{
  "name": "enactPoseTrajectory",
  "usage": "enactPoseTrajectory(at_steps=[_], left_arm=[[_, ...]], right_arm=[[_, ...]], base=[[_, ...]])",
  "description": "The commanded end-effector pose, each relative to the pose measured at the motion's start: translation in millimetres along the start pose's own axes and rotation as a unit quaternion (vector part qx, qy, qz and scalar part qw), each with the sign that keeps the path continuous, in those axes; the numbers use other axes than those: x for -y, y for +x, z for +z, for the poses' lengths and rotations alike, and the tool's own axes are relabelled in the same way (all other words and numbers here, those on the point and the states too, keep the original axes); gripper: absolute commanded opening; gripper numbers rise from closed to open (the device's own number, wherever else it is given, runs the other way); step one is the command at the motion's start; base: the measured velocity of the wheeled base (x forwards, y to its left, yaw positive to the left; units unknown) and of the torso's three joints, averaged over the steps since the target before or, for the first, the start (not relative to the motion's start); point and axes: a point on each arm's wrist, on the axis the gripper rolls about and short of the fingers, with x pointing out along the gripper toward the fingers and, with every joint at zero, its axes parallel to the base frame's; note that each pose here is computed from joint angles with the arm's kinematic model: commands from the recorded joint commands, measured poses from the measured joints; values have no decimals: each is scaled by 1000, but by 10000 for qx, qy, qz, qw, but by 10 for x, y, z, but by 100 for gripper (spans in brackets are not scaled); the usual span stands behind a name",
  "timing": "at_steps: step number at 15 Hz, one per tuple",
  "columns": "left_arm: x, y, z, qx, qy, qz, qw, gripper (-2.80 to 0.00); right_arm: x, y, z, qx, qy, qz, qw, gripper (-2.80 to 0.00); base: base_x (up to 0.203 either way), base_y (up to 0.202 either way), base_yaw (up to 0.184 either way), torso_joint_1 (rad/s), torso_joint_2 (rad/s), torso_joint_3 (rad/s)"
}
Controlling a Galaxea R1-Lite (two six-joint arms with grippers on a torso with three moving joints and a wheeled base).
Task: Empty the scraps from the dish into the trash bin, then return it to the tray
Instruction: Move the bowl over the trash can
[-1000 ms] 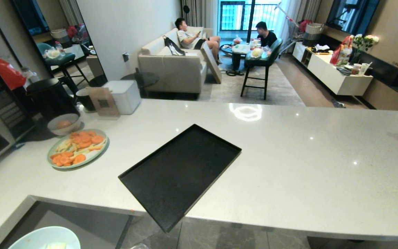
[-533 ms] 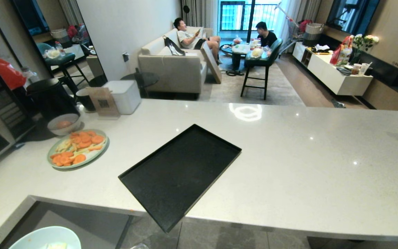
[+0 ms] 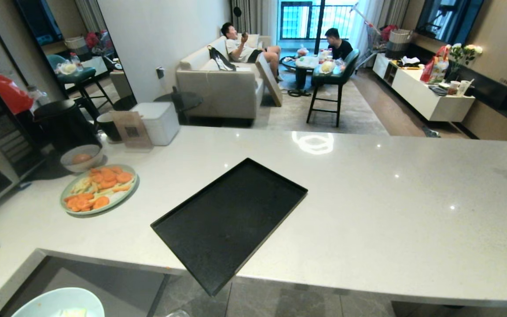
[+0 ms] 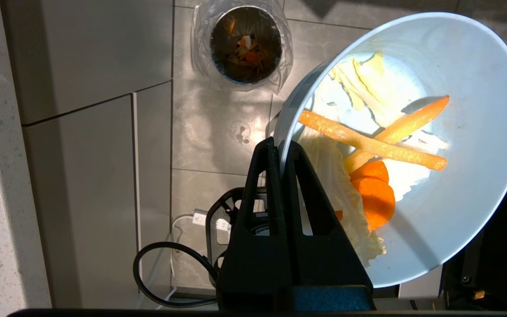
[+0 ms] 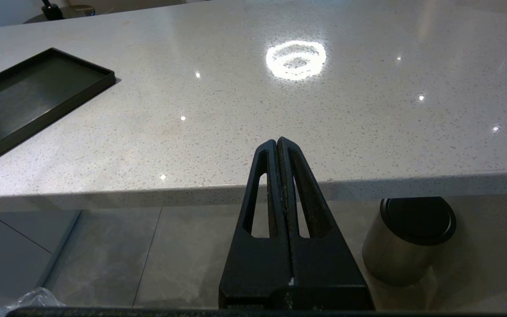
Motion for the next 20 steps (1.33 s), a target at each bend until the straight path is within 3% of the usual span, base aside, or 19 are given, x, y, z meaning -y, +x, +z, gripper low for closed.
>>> enactPoseTrajectory(at_steps=[1,10,20], left_arm=[[-6,20,-5,-78,-25,-11,10000,-280],[-13,40,5,-135,-48,-32,9999,-280],[-34,67,-10,-211,-163,-30,9996,-280]], right_arm=[[0,1,1,-3,6,-3,10000,-280],[0,1,1,-3,-1,-3,10000,-280],[0,1,1,-3,6,-3,10000,-280]], base=[[0,0,0,0,0,0],[0,0,0,-80,210,123],[0,0,0,-158,453,287]])
